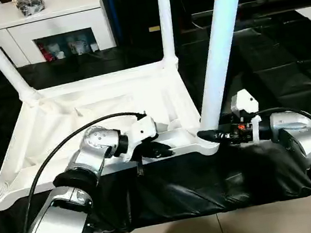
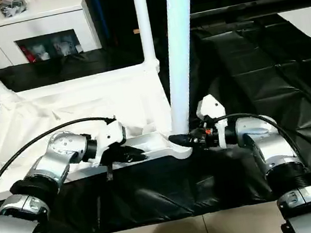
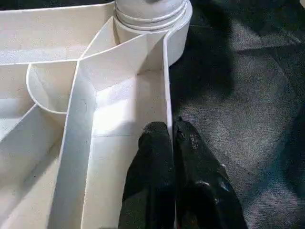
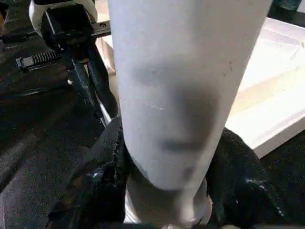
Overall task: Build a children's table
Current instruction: Rotate leg to tighten
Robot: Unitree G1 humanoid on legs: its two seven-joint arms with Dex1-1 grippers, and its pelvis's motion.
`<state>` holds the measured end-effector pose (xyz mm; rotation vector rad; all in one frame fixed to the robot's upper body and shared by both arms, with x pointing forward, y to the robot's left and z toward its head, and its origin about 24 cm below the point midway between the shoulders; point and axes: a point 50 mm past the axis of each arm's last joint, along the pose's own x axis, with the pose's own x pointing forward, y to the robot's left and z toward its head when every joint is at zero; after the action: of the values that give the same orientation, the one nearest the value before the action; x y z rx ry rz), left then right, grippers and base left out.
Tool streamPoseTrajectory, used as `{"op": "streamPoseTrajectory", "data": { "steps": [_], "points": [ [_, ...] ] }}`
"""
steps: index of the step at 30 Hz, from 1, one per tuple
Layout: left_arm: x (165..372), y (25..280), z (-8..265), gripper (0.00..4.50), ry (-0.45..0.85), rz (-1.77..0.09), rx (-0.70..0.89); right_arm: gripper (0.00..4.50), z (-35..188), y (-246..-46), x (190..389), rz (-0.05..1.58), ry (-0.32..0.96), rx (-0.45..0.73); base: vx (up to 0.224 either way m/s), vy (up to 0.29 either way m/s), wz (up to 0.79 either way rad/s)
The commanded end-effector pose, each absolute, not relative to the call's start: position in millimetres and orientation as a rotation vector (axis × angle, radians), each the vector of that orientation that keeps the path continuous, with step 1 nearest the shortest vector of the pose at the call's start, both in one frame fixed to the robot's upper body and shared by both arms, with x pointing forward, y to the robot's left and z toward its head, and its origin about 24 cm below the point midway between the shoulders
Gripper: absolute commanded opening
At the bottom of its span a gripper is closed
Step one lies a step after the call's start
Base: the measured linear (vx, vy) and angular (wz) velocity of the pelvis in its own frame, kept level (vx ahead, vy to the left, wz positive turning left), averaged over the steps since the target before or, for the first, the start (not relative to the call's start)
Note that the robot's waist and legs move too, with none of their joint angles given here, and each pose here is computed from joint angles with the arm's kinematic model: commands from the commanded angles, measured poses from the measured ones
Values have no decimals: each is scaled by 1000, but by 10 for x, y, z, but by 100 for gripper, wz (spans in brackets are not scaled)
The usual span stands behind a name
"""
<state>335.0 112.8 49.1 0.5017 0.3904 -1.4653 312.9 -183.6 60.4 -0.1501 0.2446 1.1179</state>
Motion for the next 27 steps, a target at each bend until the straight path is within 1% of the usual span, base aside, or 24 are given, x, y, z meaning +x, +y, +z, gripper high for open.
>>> {"op": "streamPoseTrajectory", "data": {
  "steps": [1, 2, 3, 4, 5, 6, 7, 8, 9, 10, 12, 14, 15, 17, 18, 20, 21, 22, 23, 24, 25, 26, 27],
  "points": [
    [3329, 1156, 425, 0, 467, -1475, 527, 191, 494, -1793, 3088, 1098, 292, -119, 0, 0, 0],
    [3330, 1154, 424, 0, 467, -1473, 526, 191, 490, -1792, 3087, 1096, 294, -118, 0, 0, 0],
    [3353, 1059, 409, 0, 458, -1421, 517, 191, 367, -1754, 3101, 985, 326, -103, 0, 0, 0],
    [3355, 1049, 407, 0, 457, -1416, 515, 191, 355, -1750, 3103, 973, 328, -102, 0, 0, 0],
    [3370, 956, 394, 0, 451, -1375, 500, 191, 257, -1704, 3117, 876, 347, -94, 0, 0, 0],
    [3370, 868, 382, 0, 448, -1358, 485, 191, 198, -1650, 3120, 822, 355, -74, 0, 0, 0],
    [3368, 832, 378, 0, 447, -1353, 479, 191, 177, -1625, 3122, 804, 357, -65, 0, 0, 0],
    [3375, 658, 377, 0, 431, -1315, 449, 191, 117, -1501, 3164, 711, 360, -13, 0, 0, 0],
    [3375, 653, 377, 0, 431, -1314, 448, 191, 116, -1497, 3165, 709, 360, -12, 0, 0, 0],
    [3377, 564, 382, 0, 424, -1300, 434, 191, 102, -1430, 3198, 663, 356, 3, 0, 0, 0],
    [3370, 303, 410, 0, 403, -1271, 404, 191, 96, -1200, 3305, 551, 349, 9, 0, 0, 0],
    [3360, 204, 424, 0, 393, -1266, 400, 191, 115, -1094, 3350, 515, 343, 4, 0, 0, 0],
    [3353, 123, 439, 0, 382, -1262, 403, 191, 145, -992, 3389, 493, 336, 15, 0, 0, 0],
    [3348, 64, 454, 0, 374, -1265, 418, 191, 210, -876, 3437, 478, 312, 28, 0, 0, 0],
    [3369, 86, 463, 0, 370, -1252, 446, 191, 296, -788, 3469, 492, 266, 7, 0, 0, 0],
    [3391, 144, 455, 0, 377, -1236, 467, 191, 337, -803, 3484, 489, 235, 4, 0, 0, 0],
    [3404, 197, 451, 0, 376, -1232, 480, 191, 342, -851, 3485, 489, 227, -6, 0, 0, 0],
    [3406, 204, 450, 0, 376, -1232, 481, 246, 342, -859, 3485, 490, 226, -9, 0, 0, 0],
    [3418, 247, 447, 0, 381, -1223, 481, 260, 349, -907, 3487, 488, 215, -15, 0, 0, 0],
    [3418, 247, 447, 0, 381, -1223, 481, 260, 349, -907, 3487, 488, 215, -15, 0, 0, 0],
    [3431, 304, 445, 0, 380, -1218, 485, 269, 353, -977, 3487, 485, 207, -18, 0, 0, 0],
    [3453, 442, 437, 0, 383, -1213, 491, 282, 369, -1129, 3475, 508, 187, -18, 0, 0, 0],
    [3461, 529, 430, 0, 387, -1214, 493, 295, 382, -1209, 3455, 547, 179, -16, 0, 0, 0]
  ]
}}
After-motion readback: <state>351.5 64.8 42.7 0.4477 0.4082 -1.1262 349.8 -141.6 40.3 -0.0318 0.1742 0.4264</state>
